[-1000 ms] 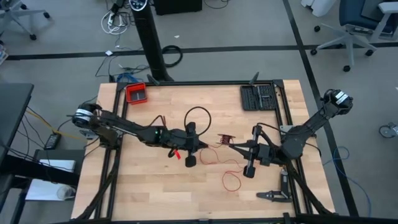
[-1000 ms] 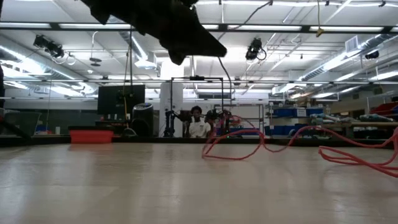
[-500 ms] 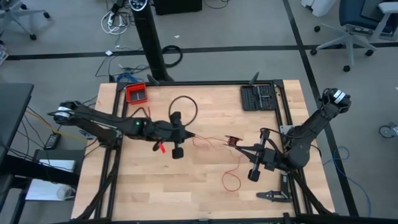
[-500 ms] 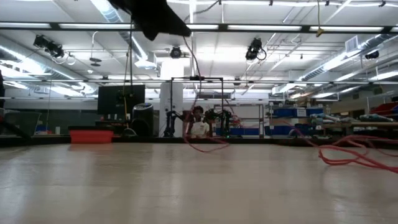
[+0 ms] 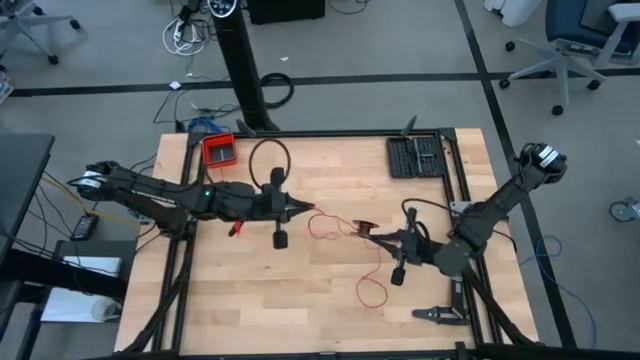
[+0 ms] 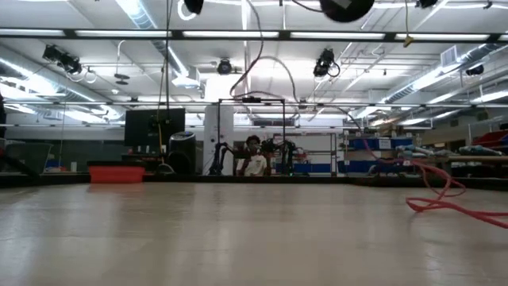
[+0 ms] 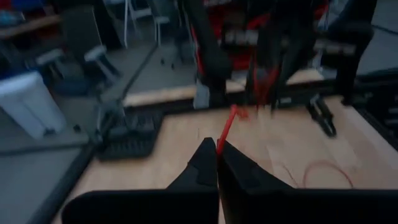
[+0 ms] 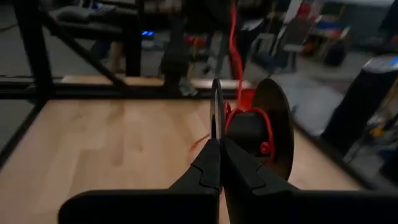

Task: Coil cords
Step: Coil the red wire onto the spool

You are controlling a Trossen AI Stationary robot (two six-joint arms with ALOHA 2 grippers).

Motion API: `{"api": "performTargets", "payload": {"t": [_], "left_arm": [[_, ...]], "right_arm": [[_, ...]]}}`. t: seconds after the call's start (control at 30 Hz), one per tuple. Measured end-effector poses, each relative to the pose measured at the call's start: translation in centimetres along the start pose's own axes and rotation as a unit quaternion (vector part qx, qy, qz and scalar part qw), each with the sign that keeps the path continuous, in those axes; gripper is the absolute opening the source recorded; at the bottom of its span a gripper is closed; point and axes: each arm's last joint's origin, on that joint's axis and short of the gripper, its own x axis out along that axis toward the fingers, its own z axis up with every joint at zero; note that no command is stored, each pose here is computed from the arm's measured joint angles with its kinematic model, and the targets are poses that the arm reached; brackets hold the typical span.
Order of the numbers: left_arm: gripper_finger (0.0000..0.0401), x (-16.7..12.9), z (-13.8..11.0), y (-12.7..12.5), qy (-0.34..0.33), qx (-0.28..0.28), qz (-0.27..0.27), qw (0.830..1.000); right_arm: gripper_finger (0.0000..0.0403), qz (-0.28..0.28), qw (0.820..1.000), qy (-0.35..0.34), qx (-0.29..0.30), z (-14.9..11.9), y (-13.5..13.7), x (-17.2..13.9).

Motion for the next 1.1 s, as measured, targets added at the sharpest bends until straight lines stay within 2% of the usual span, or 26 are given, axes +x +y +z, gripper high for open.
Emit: {"api": "performTargets", "payload": {"t": [0.13, 0.23, 0.4, 0.53, 0.77, 0.97, 1.1], "left_arm": [[0.0, 0.0, 0.9, 0.1, -0.046, 0.028, 0.006, 0.999], [0.0, -0.1, 1.3, 0.0, -0.07, 0.055, -0.01, 0.996], [0.0, -0.1, 1.7, -0.2, -0.098, 0.095, -0.043, 0.99], [0.0, -0.2, 1.9, -0.3, -0.112, 0.107, -0.042, 0.987], [0.0, 1.1, 1.6, -0.7, -0.125, 0.109, -0.038, 0.985], [0.0, 3.1, 0.4, -1.5, -0.124, 0.115, -0.037, 0.985], [0.0, 4.0, 0.0, -1.6, -0.122, 0.09, -0.005, 0.988]], "right_arm": [[0.0001, 0.045, 0.998, 0.034, 0.037, -0.5, -0.7, 1.4], [0.0001, 0.081, 0.993, 0.056, 0.064, -0.6, -1.3, 2.4], [0.0001, 0.135, 0.982, 0.084, 0.103, -0.7, -2.4, 3.9], [0.0001, 0.186, 0.97, 0.095, 0.124, -0.5, -3.0, 4.7], [0.0001, 0.312, 0.937, 0.069, 0.142, 0.1, -3.0, 6.1], [0.0001, 0.357, 0.926, 0.012, 0.122, 0.6, -2.6, 6.9], [0.0001, 0.378, 0.917, -0.003, 0.123, 0.5, -2.4, 7.5]]}}
